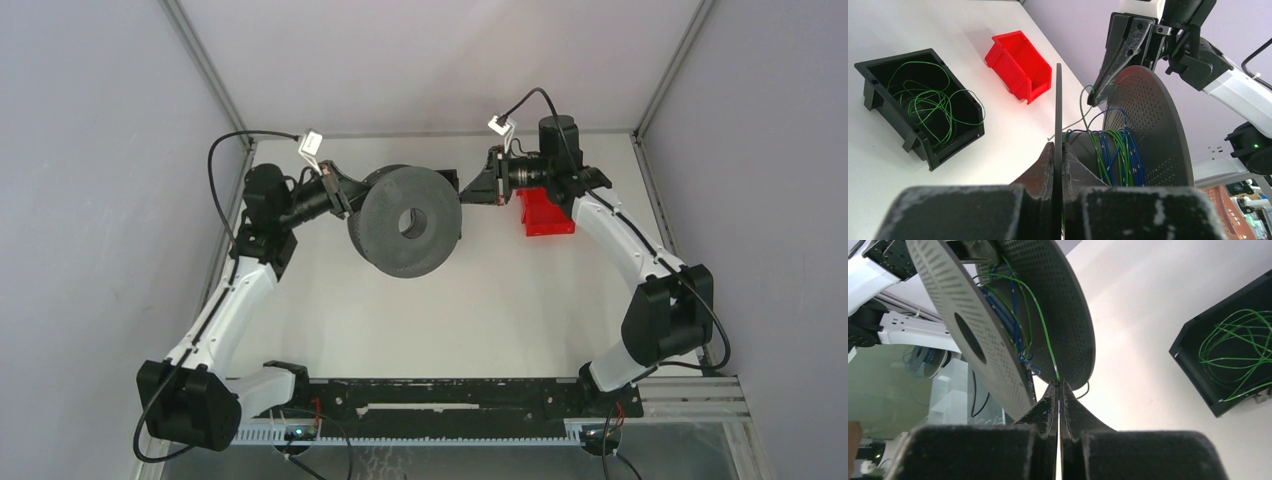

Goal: Wrap the cables
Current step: Wrap the cable around the cable reel.

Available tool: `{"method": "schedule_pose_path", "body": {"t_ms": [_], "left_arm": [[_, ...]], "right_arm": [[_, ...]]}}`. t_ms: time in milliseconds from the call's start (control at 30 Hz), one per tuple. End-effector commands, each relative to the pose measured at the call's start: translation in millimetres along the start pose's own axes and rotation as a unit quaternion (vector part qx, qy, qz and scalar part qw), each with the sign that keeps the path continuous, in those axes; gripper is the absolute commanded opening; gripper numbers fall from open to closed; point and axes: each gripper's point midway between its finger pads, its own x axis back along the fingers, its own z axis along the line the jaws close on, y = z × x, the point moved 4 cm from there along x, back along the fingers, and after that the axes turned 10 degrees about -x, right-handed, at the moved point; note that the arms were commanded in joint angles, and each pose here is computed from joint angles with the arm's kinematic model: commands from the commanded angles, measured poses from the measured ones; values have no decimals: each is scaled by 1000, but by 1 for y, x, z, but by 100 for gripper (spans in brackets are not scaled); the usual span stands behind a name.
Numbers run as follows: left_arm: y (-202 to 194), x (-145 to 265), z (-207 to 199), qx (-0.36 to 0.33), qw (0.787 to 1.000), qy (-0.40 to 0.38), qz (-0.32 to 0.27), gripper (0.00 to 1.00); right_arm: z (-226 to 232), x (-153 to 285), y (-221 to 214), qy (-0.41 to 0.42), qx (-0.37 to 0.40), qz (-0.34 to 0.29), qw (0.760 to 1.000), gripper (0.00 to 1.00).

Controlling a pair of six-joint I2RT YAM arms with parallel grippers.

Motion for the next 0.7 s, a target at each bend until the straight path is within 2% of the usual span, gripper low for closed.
{"method": "schedule_pose_path", "body": {"t_ms": [0,300,433,667], "left_arm": [[34,3,-19,-39,998,-31,-39,0],[50,5,-27,-68,995,-52,-50,0],[55,6,-31,-60,995,-54,-56,0],[56,9,-24,-87,994,-26,-52,0]], "right_arm": [[23,11,3,30,-4,6,1000,0],[35,11,-13,55,-40,39,997,0],[35,3,-17,66,-55,51,995,0],[42,14,-10,51,-64,37,996,0]]}}
